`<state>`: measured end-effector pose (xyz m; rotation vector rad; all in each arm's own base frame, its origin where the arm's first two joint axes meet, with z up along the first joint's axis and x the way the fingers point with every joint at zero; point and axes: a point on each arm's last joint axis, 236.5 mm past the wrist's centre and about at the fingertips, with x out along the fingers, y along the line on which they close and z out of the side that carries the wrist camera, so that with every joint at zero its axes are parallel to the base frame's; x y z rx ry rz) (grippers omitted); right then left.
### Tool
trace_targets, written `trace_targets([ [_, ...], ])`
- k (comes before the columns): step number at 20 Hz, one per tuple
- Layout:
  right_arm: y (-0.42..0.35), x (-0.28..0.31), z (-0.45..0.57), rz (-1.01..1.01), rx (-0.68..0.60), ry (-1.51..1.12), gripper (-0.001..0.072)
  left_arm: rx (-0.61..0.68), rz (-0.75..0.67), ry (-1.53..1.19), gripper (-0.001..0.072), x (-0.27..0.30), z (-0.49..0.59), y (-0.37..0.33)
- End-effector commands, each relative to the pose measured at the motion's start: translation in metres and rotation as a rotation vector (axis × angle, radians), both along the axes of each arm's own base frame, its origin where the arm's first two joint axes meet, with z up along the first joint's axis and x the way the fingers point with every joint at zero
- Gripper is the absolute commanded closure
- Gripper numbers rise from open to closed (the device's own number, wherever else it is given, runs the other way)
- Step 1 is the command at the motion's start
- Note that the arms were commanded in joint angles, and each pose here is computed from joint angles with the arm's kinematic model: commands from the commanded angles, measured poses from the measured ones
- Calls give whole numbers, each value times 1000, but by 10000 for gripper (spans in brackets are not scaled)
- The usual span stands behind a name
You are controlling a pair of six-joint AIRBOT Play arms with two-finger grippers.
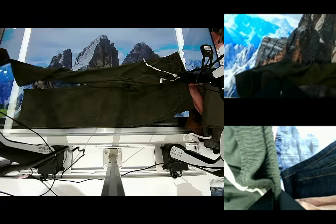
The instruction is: Fold the clothes and pants, and hang the long-sleeved shirts on hangers.
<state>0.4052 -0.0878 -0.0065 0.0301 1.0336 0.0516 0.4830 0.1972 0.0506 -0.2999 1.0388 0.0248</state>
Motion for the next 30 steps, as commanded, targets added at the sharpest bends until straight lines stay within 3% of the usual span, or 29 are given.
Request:
trace_targets([
  [1,1,1,1,-3,7,-3,676,-55,22,-20,675,26,-37,-2],
  [3,1,1,1,-3,8,-3,676,-34,23,-54,453,36,-35,1],
  [4,1,1,1,-3,8,-3,676,0,-10,-44,280,32,-36,3],
  [5,1,1,1,-3,8,-3,676,45,-16,-4,198,22,-41,13],
  [9,1,1,1,-3,8,-3,676,159,-34,303,198,-58,-65,55],
  [12,1,1,1,-4,8,-4,676,89,-48,438,198,-103,-80,64],
  [14,1,1,1,-4,8,-4,676,12,-93,403,198,-107,-89,56],
  [18,1,1,1,-3,9,-3,676,0,-154,417,198,-108,-118,54],
  [26,2,1,1,-41,33,-3,676,58,-111,205,212,-34,-136,50],
  [27,2,1,1,-42,33,-3,676,60,-116,206,244,-31,-139,47],
  [28,2,1,1,-42,33,-3,676,52,-113,218,331,-31,-144,45],
  [30,2,1,1,-42,33,-3,676,12,-74,252,623,-36,-154,41],
])
